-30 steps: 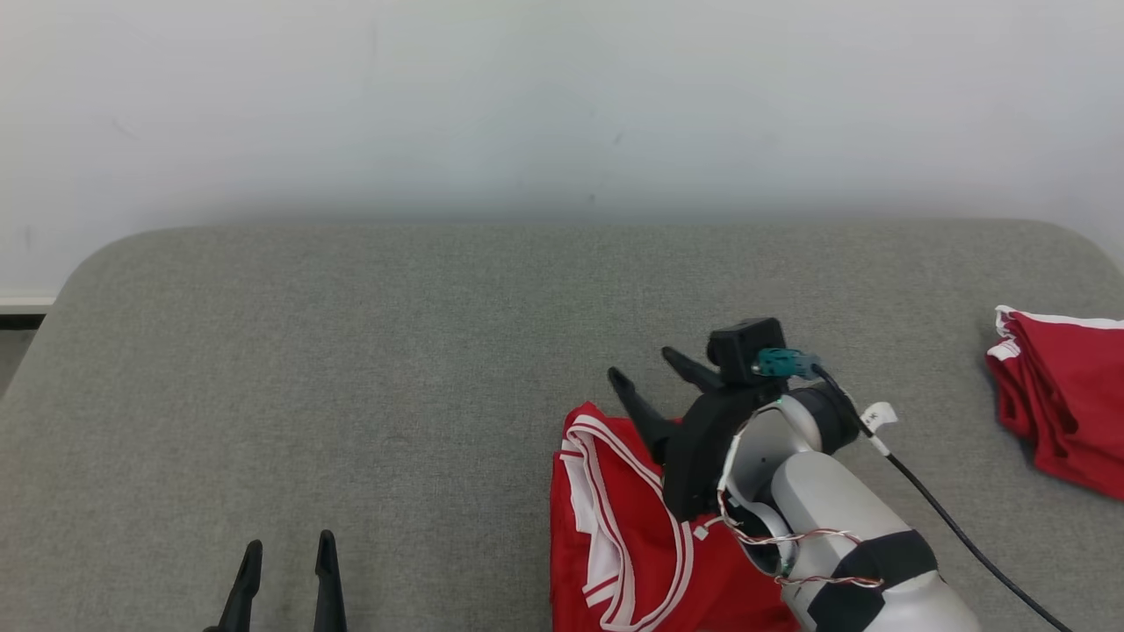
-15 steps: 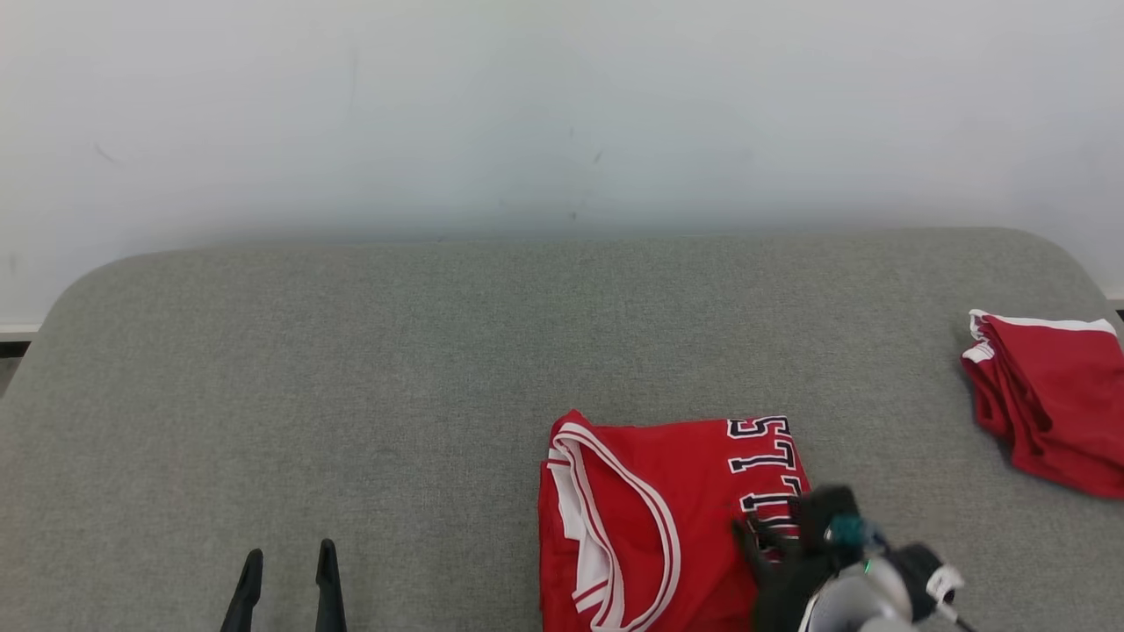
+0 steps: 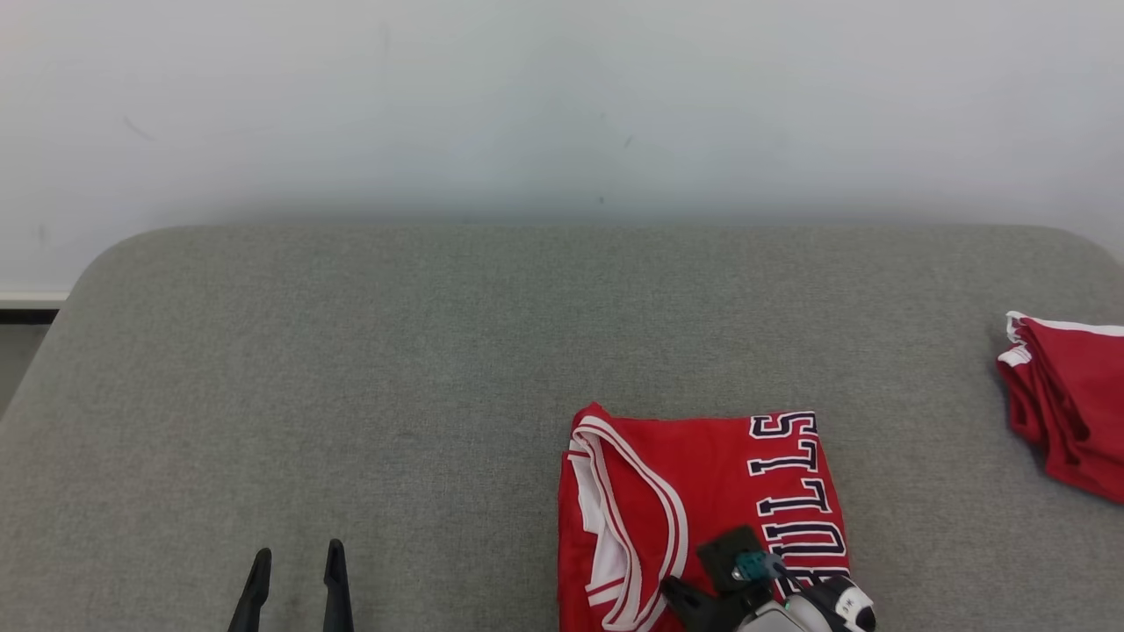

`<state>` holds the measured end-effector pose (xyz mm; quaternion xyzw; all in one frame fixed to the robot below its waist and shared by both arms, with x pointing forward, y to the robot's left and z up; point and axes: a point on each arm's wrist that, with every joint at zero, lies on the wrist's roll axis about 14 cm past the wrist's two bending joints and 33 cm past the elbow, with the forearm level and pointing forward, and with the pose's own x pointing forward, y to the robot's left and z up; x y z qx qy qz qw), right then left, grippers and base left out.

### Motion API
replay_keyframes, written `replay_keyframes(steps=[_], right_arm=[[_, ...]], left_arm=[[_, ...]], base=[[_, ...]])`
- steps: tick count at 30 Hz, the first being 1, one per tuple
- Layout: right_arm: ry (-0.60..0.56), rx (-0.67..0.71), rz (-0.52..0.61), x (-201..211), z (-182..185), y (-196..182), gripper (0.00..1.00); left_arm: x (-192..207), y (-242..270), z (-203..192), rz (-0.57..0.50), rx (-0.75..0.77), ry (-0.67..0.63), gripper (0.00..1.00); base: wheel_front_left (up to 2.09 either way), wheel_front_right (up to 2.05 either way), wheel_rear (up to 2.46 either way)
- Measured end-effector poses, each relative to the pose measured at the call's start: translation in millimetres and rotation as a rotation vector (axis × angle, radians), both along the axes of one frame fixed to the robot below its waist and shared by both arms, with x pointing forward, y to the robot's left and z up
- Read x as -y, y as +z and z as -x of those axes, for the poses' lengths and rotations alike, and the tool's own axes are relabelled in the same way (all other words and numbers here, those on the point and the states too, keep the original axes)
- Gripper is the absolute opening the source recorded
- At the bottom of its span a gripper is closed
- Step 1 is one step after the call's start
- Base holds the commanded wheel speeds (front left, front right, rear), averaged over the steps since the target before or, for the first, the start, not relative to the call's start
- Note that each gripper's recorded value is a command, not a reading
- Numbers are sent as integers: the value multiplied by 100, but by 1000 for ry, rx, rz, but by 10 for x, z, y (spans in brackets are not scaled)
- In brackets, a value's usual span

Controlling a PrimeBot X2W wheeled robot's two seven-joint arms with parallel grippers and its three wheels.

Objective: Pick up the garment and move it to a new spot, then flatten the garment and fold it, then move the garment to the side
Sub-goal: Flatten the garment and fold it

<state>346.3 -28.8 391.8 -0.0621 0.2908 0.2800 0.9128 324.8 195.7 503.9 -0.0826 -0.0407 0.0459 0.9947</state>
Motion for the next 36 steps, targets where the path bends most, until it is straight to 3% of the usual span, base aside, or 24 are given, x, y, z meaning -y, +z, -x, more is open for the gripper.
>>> replay_keyframes(steps=[4, 16, 21, 27, 30, 31, 36], right_arm=[[47, -5, 6, -139, -75, 8, 0], [66, 130, -206, -470, -358, 566, 0], [-5, 234, -277, -318, -498, 858, 0], [-159, 392, -297, 189, -637, 1127, 0], [-227, 457, -281, 476, -593, 1177, 57], [-251, 472, -283, 569, -564, 1186, 98], [-359, 551, -261, 1036, -406, 1222, 100]], left_arm=[[-30, -28, -7, 0, -10, 10, 100], [-99, -19, -28, -3, -8, 33, 100], [-51, 26, -72, -5, 6, 17, 100], [27, 77, -138, -8, 23, -11, 100], [70, 94, -165, -10, 28, -26, 100], [80, 101, -172, -10, 31, -29, 100], [107, 135, -200, -12, 41, -38, 100]], base=[[0, 0, 0], [0, 0, 0], [0, 0, 0], [0, 0, 0], [0, 0, 0], [0, 0, 0], [0, 0, 0]])
